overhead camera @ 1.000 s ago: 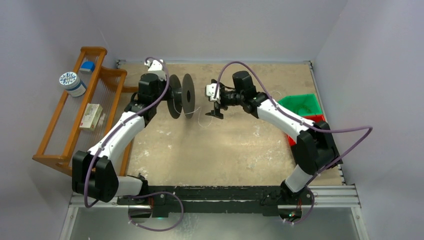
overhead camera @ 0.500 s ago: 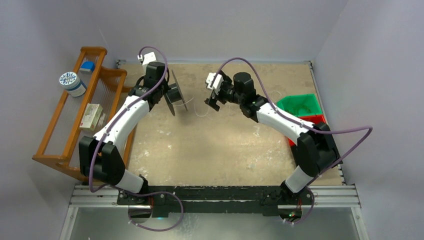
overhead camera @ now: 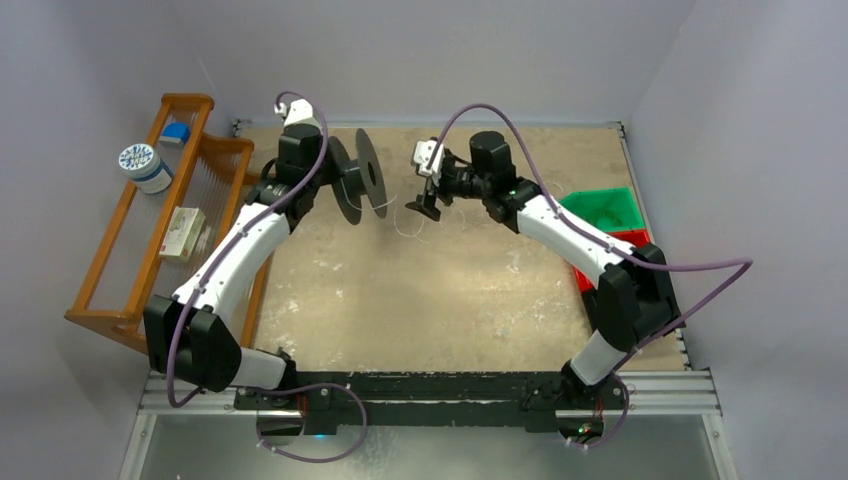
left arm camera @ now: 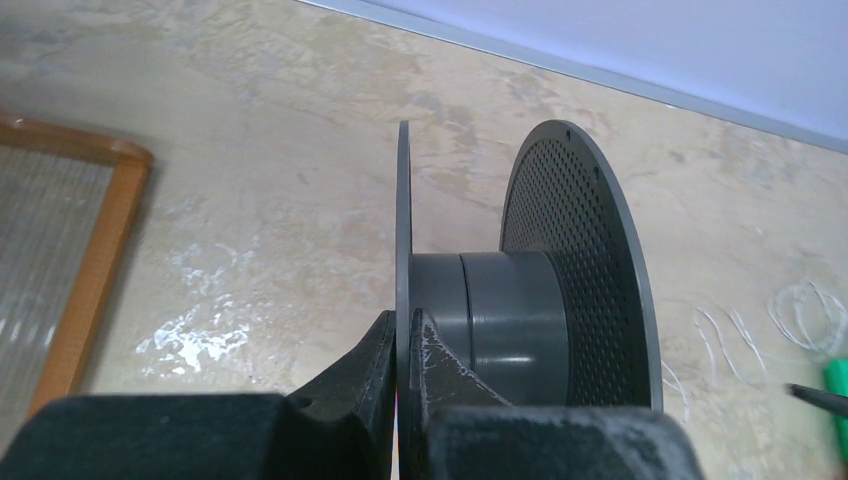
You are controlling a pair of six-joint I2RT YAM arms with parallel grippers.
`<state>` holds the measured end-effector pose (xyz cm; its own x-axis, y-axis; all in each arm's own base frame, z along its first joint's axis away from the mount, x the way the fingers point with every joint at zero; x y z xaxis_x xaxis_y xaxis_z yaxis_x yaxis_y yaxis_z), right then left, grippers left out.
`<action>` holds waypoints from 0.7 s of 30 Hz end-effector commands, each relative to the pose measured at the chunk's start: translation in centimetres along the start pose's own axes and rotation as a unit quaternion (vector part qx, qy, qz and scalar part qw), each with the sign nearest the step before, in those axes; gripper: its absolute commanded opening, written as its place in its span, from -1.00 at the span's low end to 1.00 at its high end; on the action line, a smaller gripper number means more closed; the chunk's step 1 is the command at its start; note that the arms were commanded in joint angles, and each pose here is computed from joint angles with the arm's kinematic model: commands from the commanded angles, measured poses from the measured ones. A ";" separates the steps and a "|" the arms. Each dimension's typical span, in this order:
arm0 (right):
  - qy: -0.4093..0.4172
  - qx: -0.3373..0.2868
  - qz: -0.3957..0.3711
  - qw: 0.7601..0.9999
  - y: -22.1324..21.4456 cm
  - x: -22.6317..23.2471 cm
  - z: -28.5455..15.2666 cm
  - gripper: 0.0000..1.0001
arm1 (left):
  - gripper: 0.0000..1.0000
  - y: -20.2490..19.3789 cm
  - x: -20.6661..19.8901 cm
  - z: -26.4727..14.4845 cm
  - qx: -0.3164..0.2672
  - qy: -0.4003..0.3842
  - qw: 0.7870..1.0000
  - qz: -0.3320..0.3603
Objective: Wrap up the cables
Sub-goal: Wrap the cable around the cable reel.
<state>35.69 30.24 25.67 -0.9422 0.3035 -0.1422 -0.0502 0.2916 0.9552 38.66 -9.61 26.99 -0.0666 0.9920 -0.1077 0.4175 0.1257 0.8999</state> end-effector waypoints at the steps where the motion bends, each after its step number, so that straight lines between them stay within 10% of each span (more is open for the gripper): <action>1: 0.072 0.012 -0.069 0.995 -0.2 3.3 0.5 0.81 | -1.00 3.8 -2.3 -2.2 -0.075 -0.089 0.993 0.002; 10: 0.078 0.035 -0.104 0.991 -1.3 5.2 2.4 0.71 | -1.00 3.9 -3.0 -2.9 -0.074 -0.120 0.990 0.004; 16: 0.089 0.053 -0.107 0.989 -2.4 5.2 3.1 -0.42 | -1.00 4.7 -3.2 -3.5 -0.084 -0.134 0.987 -0.003; 21: 0.067 0.051 -0.084 0.993 -2.8 5.1 3.0 -0.60 | -1.00 6.2 -3.2 -4.6 -0.104 -0.153 0.983 -0.014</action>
<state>31.52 33.87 20.10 -0.9688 0.0651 -0.2393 -0.1867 0.4436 0.8766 37.61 -12.00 28.62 0.1458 0.9756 -0.1642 0.4027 0.0931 0.9106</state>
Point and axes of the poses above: each gripper's point midway between its finger pads, its own z axis out along the fingers, its own x axis along the line the jaws close on, y = z × x, the point moved 4 cm from there along -z, back along the fingers, and after that the axes turned 10 degrees about z, right-handed, at the moved point
